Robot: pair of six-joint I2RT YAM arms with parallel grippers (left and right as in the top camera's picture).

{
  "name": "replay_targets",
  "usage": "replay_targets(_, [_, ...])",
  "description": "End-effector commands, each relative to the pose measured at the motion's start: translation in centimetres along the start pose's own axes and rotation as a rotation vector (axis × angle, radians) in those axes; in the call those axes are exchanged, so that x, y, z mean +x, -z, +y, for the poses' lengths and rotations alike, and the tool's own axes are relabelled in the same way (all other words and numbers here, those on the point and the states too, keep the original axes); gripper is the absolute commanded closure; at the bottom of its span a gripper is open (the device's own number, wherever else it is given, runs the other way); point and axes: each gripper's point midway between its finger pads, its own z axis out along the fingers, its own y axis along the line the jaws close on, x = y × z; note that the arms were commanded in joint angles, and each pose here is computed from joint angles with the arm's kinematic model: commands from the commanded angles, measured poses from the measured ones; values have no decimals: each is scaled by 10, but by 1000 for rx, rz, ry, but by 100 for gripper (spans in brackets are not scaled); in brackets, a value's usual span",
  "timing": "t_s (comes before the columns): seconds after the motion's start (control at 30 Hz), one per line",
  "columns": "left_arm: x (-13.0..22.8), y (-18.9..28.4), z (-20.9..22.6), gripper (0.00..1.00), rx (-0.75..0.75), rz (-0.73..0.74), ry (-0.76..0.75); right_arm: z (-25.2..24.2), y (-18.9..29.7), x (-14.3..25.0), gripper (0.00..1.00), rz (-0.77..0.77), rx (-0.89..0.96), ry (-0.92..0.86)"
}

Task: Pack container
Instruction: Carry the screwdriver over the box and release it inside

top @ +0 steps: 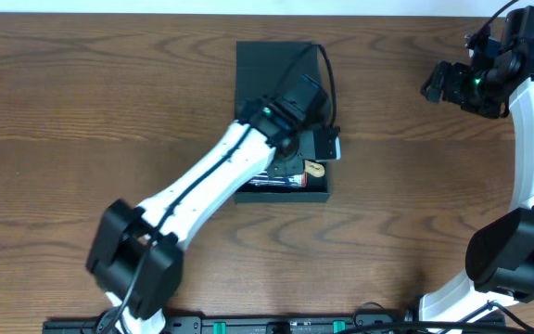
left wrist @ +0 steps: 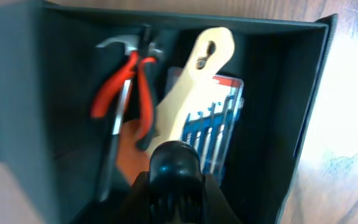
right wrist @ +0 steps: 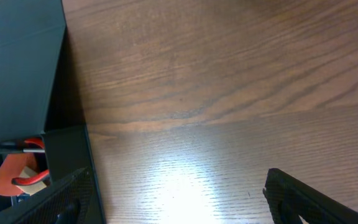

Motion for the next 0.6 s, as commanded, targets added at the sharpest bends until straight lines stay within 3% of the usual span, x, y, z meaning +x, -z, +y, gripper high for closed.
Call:
replay_targets(0.0, [1,-11,-7,94,32,17,57,0,-3,2,10,10,-7,1])
replay_targets(0.17, [-11,-17,-27,78,140,-39,56,0,-3,2,11,10,-7,1])
replay_targets(0.3, [-14,-17,-33,70,162,-47,51,0,-3,2,11,14,-7,-3])
replay_targets(0.43, [-13,-15,-34,46,163,-45,51,0,-3,4,11,19,-7,-4])
replay_targets(0.57, [-10,0,-15,46,64,-20,142,0,-3,5,8,25,-7,-6])
